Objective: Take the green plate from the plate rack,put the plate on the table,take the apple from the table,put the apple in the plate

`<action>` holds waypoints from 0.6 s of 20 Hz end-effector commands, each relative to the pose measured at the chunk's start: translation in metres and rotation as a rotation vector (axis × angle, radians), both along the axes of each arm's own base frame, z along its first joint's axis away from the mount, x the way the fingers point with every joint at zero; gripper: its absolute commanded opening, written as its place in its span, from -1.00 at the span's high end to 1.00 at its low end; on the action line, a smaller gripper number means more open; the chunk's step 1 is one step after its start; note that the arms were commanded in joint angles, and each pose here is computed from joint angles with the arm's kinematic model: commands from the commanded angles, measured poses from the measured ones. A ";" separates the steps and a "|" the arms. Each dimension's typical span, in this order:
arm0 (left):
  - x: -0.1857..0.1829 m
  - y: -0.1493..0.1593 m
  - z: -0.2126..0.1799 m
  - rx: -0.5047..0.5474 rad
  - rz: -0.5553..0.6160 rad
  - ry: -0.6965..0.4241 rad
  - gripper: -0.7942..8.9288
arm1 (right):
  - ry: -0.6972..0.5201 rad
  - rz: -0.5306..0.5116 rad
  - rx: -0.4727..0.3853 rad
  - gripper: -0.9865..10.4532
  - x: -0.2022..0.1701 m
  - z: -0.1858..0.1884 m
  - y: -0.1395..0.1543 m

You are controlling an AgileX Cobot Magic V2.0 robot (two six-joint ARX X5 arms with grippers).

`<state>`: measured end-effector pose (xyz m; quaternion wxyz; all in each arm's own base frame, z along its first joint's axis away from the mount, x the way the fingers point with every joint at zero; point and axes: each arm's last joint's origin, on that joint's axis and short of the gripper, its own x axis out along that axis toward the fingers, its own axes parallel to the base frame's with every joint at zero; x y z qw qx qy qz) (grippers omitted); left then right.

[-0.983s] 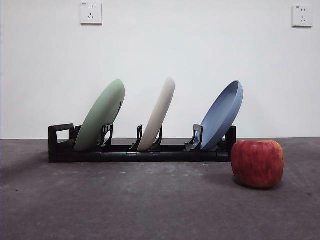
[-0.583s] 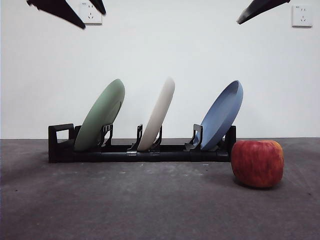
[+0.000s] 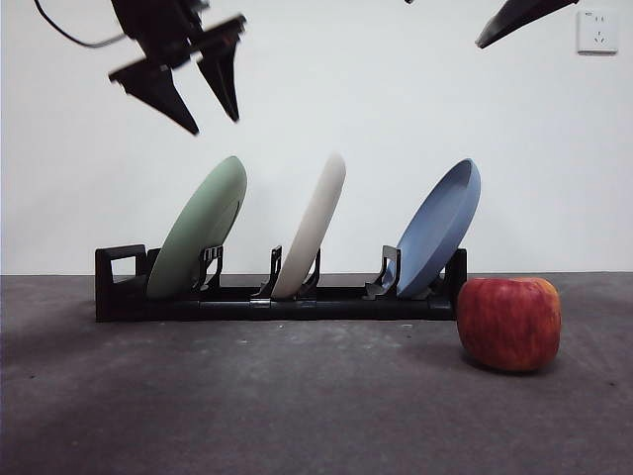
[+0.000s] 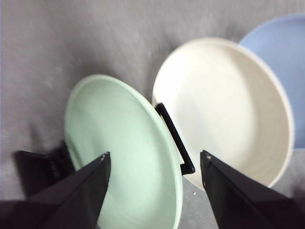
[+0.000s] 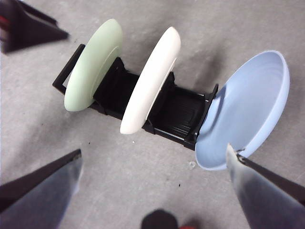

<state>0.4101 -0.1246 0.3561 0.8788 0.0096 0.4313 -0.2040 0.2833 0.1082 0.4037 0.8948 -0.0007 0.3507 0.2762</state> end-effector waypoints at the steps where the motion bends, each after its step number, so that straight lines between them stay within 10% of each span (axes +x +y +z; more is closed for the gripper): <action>1: 0.008 -0.008 -0.016 0.019 -0.018 0.033 0.18 | -0.003 0.003 -0.002 -0.05 0.003 -0.001 0.002; 9: 0.016 -0.019 -0.036 0.042 -0.022 0.074 0.21 | -0.003 -0.008 -0.011 -0.05 0.003 -0.002 0.001; 12: 0.014 -0.019 -0.037 0.053 -0.018 0.087 0.62 | -0.003 -0.009 -0.011 -0.05 0.003 -0.002 0.001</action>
